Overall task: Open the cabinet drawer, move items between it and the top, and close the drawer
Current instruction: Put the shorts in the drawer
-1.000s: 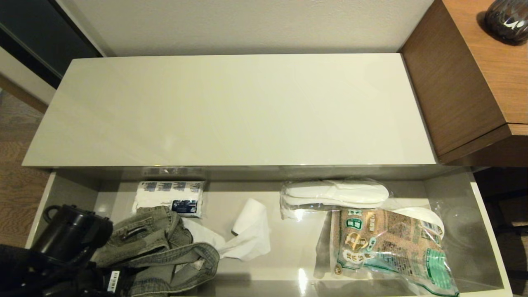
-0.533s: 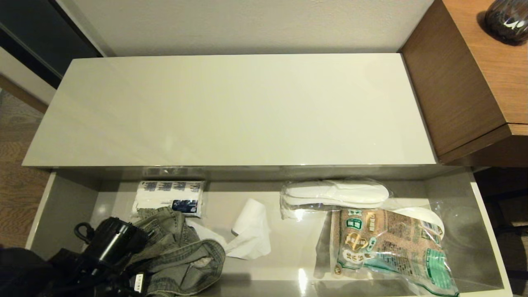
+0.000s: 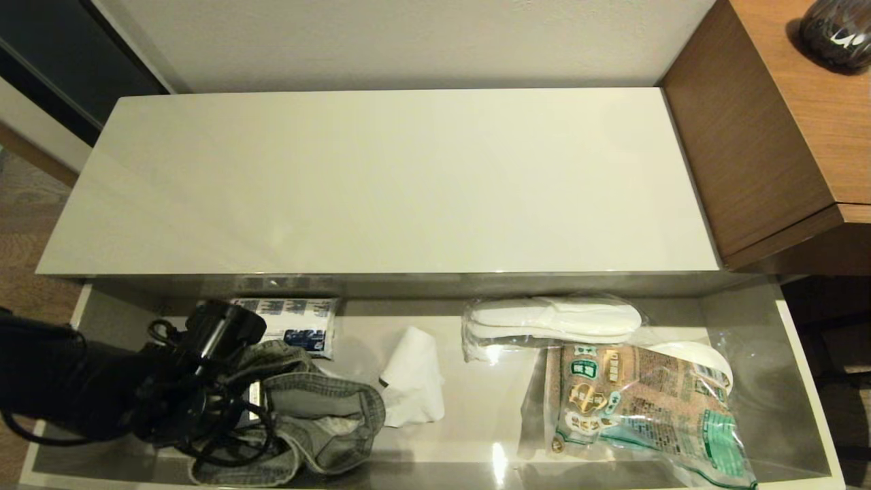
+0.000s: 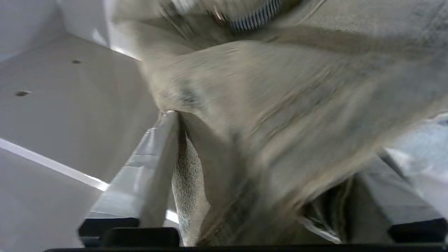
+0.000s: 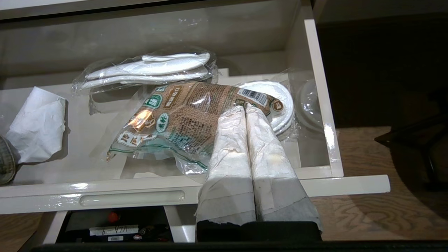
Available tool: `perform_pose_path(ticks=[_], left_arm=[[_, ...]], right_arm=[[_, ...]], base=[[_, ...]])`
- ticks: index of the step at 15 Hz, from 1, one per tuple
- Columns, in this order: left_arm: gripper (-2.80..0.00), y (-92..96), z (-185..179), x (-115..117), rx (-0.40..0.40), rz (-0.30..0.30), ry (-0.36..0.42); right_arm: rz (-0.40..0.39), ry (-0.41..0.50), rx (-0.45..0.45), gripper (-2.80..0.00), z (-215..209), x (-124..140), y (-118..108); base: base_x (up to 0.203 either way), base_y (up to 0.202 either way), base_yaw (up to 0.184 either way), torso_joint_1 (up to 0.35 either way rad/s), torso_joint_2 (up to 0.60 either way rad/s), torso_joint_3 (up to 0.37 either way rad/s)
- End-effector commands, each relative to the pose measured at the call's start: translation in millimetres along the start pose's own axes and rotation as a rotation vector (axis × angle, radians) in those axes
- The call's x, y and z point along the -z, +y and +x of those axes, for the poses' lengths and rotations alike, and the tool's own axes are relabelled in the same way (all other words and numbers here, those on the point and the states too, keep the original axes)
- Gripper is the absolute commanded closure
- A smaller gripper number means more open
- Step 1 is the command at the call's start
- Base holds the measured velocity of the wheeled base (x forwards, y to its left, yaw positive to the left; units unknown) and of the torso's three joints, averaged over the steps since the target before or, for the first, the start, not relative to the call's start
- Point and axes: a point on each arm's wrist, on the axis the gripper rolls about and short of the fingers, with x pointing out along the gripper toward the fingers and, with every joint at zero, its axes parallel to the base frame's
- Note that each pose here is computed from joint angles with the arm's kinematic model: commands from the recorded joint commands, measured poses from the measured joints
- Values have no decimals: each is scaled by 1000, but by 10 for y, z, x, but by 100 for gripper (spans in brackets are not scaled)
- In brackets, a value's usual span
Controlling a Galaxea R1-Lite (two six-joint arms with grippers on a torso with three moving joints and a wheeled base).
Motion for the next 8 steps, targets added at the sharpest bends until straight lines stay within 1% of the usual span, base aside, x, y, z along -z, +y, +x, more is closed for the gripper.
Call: perform_pose_path(ticks=[1, 3, 4, 5, 7, 8], left_arm=[[-280, 29, -65, -239, -13, -122, 14], [-280, 154, -165, -401, 54, -238, 83], [-280, 203, -207, -431, 82, -274, 116], [-280, 229, -241, -434, 99, -299, 134], [-280, 294, -331, -434, 116, -332, 129], [-280, 353, -427, -430, 143, -347, 127]], right_arm=[[1, 2, 0, 0, 2, 3, 0], [1, 3, 0, 0, 2, 4, 0], [1, 2, -1, 0, 2, 2, -1], [1, 1, 0, 0, 2, 2, 0], [1, 2, 0, 0, 1, 0, 0], [1, 2, 0, 0, 1, 0, 0]], base=[[0, 0, 0, 0, 0, 0], [0, 0, 0, 0, 0, 0], [0, 0, 0, 0, 0, 0], [0, 0, 0, 0, 0, 0], [0, 0, 0, 0, 0, 0], [0, 0, 0, 0, 0, 0]])
